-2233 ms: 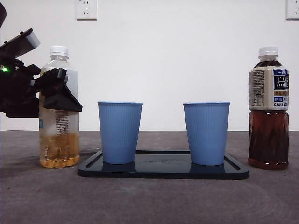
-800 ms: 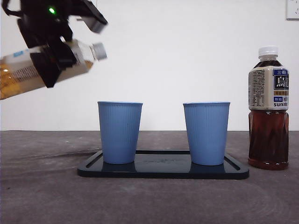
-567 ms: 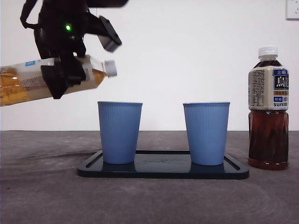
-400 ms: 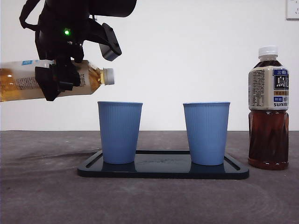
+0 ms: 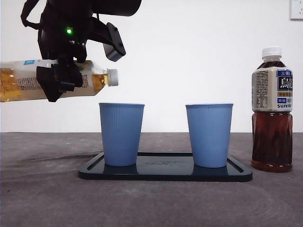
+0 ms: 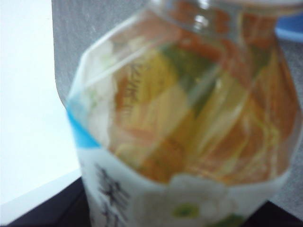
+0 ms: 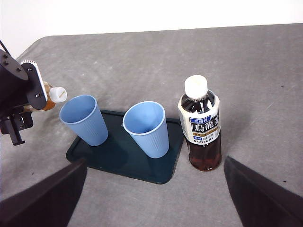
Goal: Pour the drink into the cup
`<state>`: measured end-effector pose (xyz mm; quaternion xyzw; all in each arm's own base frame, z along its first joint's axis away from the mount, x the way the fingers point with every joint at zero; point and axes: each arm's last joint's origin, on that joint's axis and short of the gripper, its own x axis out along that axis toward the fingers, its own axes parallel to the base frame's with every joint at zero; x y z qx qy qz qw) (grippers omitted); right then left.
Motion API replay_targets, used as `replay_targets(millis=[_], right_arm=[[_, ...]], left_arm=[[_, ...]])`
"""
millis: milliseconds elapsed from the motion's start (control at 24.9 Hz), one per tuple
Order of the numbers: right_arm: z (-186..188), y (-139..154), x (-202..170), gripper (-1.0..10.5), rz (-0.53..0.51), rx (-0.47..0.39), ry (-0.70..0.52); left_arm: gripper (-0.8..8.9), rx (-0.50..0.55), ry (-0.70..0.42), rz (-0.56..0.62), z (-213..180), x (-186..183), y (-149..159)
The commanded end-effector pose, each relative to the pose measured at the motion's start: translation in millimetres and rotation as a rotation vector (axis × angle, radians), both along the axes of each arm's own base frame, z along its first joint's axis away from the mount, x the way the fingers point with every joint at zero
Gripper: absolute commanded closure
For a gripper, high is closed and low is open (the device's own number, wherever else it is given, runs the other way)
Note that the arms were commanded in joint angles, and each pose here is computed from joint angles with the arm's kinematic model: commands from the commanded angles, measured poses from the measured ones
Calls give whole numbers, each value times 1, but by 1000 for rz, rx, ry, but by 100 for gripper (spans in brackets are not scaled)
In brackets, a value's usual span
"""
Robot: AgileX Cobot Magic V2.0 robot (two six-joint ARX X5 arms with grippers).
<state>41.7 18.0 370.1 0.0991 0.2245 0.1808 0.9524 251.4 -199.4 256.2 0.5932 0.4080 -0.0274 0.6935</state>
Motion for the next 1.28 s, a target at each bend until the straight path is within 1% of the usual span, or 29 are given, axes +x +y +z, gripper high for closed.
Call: replay_targets(millis=[40,882,1003,1123,1243,1283], right_arm=[[4,0,-1,483,1,11,-12],[4,0,-1,483,0,11,-11],[4,0,-1,483,0,11,-12],[4,0,-1,483,0,11,-11],[4,0,-1,483,-1,11,-11],[4,0,-1,483,0,11,-11]], left_arm=[[598,7,-42,-9,8,2,-6],[598,-6,-49,6,8,1,-6],[598,-35,-66,34,10,0,-5],[598,-88,-102,71,14,-1,-2],[599,-164,-121,96,22,-4,1],[599,-207,-124,105,25,-6,3]])
